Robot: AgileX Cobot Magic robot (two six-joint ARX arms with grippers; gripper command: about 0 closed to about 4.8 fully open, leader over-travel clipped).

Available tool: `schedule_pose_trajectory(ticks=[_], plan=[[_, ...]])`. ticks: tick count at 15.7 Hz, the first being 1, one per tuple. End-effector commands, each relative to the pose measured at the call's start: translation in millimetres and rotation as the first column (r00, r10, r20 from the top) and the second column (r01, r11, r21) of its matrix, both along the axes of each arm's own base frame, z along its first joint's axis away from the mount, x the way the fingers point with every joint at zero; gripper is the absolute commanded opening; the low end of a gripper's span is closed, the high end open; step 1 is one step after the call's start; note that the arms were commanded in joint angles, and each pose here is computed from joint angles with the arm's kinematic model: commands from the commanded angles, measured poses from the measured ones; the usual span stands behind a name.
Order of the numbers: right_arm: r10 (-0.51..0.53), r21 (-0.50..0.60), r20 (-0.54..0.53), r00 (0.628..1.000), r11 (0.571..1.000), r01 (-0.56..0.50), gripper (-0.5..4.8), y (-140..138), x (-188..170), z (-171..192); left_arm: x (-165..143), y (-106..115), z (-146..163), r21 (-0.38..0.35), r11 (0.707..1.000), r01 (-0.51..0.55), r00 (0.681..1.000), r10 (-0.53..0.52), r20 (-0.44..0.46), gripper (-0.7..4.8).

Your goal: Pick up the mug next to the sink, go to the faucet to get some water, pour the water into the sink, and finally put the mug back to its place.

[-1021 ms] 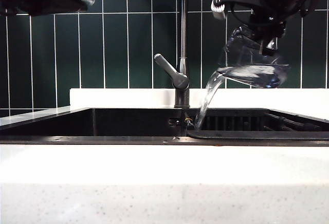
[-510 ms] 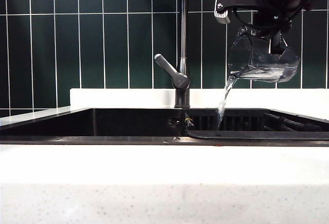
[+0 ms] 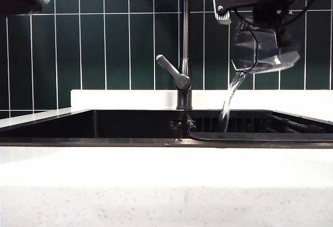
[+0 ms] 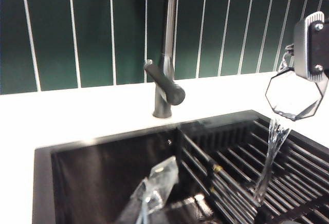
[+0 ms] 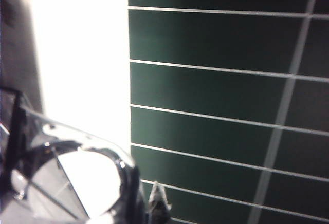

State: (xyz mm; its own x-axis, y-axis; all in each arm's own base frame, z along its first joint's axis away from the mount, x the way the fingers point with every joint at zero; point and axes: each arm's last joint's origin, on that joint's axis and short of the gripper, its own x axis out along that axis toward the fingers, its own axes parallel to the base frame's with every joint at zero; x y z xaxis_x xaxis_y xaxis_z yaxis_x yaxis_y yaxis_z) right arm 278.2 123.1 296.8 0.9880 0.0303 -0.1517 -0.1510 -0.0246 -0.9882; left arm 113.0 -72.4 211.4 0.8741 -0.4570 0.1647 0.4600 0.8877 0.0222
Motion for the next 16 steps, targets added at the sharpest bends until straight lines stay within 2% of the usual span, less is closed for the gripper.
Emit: schedule_pose_trajectory(ticks=[1, 3, 5, 8, 13, 16], plan=[[0.024, -0.078, 0.067, 0.997, 0.997, -0.019, -0.07, 4.3, -2.3, 11.2, -6.6, -7.2, -0.6, 0.045, 0.997, -0.069, 0.997, 0.067, 0.038, -0.06], [0.032, -0.104, 0.078, 0.996, 0.994, -0.024, -0.07, 8.2, -4.0, 13.4, -11.3, -8.3, -9.8, 0.017, 0.998, -0.062, 0.997, 0.061, 0.049, -0.06], [0.024, -0.1, 0.088, 0.996, 0.995, -0.015, -0.07, 9.9, -4.7, 16.7, -16.6, -4.4, -19.9, -0.048, 0.998, -0.05, 0.997, 0.053, 0.063, -0.06], [0.029, -0.089, 0.088, 0.996, 0.996, -0.021, -0.07, 11.4, -5.3, 16.9, -20.0, -1.2, -17.0, -0.058, 0.997, -0.052, 0.995, 0.057, 0.086, -0.06], [0.041, -0.146, 0.089, 0.995, 0.989, -0.028, -0.07, 15.9, -7.8, 17.0, -21.9, -0.2, -15.7, -0.058, 0.998, -0.037, 0.994, 0.042, 0.101, -0.06], [0.031, -0.155, 0.145, 0.989, 0.988, -0.008, -0.07, 20.1, -10.3, 23.0, -22.5, 0.1, -13.4, -0.08, 0.996, -0.027, 0.993, 0.036, 0.116, -0.06]])
